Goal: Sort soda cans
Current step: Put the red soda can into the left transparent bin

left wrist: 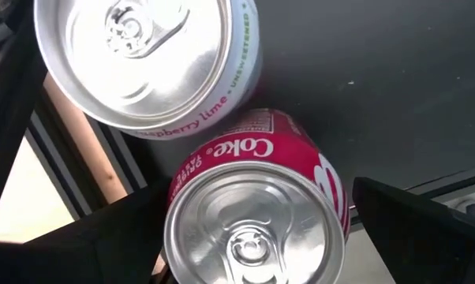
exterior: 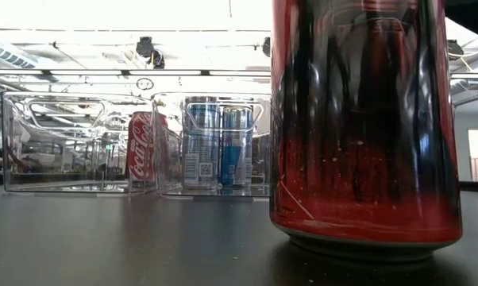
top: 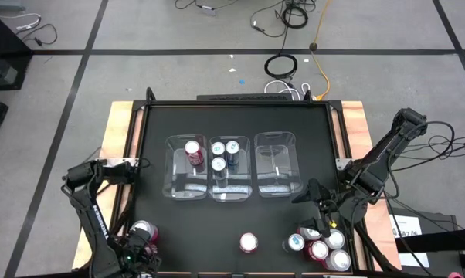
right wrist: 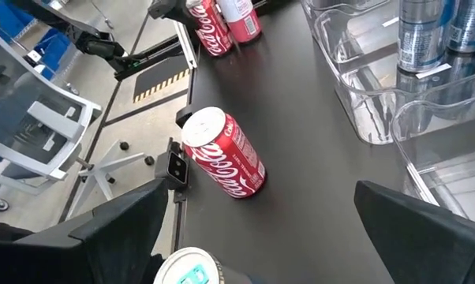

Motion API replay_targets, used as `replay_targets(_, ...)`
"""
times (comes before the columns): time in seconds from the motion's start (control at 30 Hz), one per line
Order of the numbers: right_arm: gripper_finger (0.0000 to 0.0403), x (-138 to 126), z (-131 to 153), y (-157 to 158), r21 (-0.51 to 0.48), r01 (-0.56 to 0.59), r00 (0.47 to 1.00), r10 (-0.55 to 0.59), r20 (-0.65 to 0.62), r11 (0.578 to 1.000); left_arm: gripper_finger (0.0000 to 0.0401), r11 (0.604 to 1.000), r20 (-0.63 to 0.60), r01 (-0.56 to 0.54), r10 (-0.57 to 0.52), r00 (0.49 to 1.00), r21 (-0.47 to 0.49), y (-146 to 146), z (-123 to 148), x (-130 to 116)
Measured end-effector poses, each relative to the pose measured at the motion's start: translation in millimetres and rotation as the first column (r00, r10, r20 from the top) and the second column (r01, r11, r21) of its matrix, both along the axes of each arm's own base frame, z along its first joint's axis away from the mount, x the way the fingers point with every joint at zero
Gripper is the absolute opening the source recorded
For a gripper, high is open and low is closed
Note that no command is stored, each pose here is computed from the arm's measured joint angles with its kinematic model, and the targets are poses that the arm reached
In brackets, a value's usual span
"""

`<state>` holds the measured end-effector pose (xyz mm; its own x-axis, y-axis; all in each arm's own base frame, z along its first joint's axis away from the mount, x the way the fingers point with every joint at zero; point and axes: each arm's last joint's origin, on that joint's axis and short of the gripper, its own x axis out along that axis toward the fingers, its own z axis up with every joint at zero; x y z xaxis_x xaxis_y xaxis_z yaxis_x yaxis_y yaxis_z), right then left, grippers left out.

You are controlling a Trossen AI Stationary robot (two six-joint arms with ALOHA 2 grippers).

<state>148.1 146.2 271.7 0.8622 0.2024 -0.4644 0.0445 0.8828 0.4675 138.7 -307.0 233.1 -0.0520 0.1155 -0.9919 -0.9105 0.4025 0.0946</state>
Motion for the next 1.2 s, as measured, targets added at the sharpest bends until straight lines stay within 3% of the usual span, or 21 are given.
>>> replay_targets(0.37,0.0400,-0.1,-0.1,0.6,0.010,-0.019,1.000,0.019,-0.009,1.000,0.0396,1.000,0.010,0.006,-0.006,1.000,0.004,-0.9,-1.6,0.8)
replay_targets(0.67,0.0400,-0.1,0.0,0.6,0.010,-0.019,1.000,0.019,-0.008,1.000,0.0394,1.000,0.017,0.010,-0.010,1.000,-0.008,-14.8,-23.5,6.5)
replay_targets(1.0,0.0400,-0.2,0.0,0.7,0.005,-0.022,1.000,0.022,-0.007,1.000,0.0312,1.000,0.013,-0.006,0.006,1.000,-0.012,-15.8,-27.3,9.9)
replay_targets(1.2,0.0400,-0.1,0.0,0.6,0.008,-0.020,1.000,0.020,-0.008,1.000,0.0312,1.000,0.014,-0.008,0.009,1.000,-0.014,-15.6,-27.2,10.6)
